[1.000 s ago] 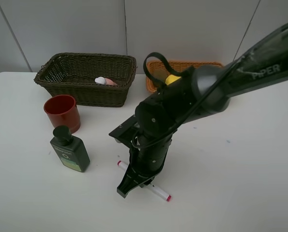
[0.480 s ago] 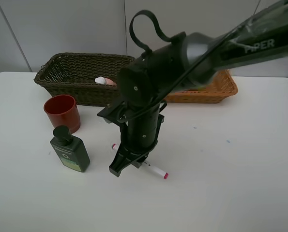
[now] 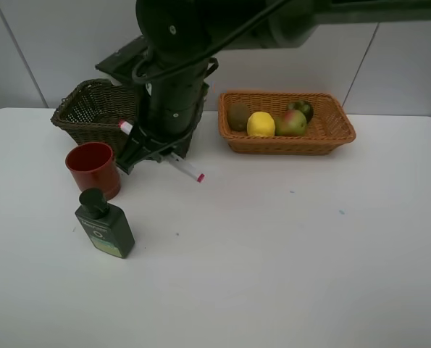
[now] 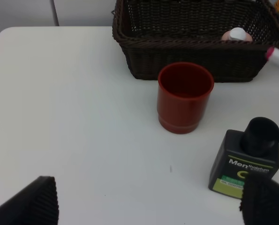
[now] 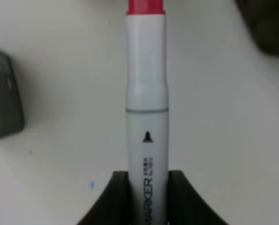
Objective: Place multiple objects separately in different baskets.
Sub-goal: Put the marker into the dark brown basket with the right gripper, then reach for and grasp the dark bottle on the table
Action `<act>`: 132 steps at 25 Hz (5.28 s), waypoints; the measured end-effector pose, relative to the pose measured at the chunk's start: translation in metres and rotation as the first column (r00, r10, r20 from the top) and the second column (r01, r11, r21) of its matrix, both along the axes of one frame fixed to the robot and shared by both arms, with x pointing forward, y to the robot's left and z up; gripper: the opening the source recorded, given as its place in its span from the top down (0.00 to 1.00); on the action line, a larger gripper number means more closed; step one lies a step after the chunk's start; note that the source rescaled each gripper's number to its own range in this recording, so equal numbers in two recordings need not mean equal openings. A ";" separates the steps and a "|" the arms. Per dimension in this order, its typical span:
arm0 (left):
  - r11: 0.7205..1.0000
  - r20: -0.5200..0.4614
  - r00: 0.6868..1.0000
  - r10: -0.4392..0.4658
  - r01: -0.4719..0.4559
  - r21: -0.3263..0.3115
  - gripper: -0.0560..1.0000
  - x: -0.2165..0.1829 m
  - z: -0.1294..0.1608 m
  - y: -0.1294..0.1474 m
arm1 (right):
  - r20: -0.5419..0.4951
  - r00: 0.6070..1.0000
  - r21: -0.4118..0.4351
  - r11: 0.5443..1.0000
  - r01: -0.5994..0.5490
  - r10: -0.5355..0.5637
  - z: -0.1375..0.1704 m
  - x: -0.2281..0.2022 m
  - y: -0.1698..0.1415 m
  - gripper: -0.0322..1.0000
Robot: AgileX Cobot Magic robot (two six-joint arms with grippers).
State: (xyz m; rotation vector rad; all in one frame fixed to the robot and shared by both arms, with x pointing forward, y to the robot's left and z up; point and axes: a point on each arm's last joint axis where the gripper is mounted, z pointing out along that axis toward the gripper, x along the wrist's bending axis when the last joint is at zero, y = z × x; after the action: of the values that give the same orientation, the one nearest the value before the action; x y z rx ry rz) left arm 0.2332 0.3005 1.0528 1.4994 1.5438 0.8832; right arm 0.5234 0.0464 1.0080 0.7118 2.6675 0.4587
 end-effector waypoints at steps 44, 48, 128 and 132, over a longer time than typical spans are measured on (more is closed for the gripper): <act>1.000 0.000 1.000 0.000 0.000 0.000 0.00 0.000 0.000 0.000 | 0.395 0.898 0.680 0.719 -0.144 -0.194 -0.105 0.140 0.013 0.97; 1.000 0.000 1.000 0.000 0.000 0.000 0.00 0.000 0.000 0.000 | 0.406 0.892 0.687 0.711 -0.152 -0.201 -0.104 0.145 0.016 0.97; 1.000 0.000 1.000 0.000 0.000 0.000 0.00 0.000 0.000 0.000 | 0.164 0.924 0.211 0.928 0.308 -0.344 0.196 -0.017 -0.132 0.00; 1.000 0.000 1.000 0.000 0.000 0.000 0.00 0.000 0.000 0.000 | 0.181 0.936 0.231 0.938 0.257 -0.301 0.211 -0.056 -0.152 0.00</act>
State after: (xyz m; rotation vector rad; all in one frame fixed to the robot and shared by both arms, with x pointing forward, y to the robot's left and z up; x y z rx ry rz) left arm 0.2332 0.3005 1.0528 1.4994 1.5438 0.8832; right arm 0.4671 -0.1059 1.2187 1.0251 2.2920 0.6936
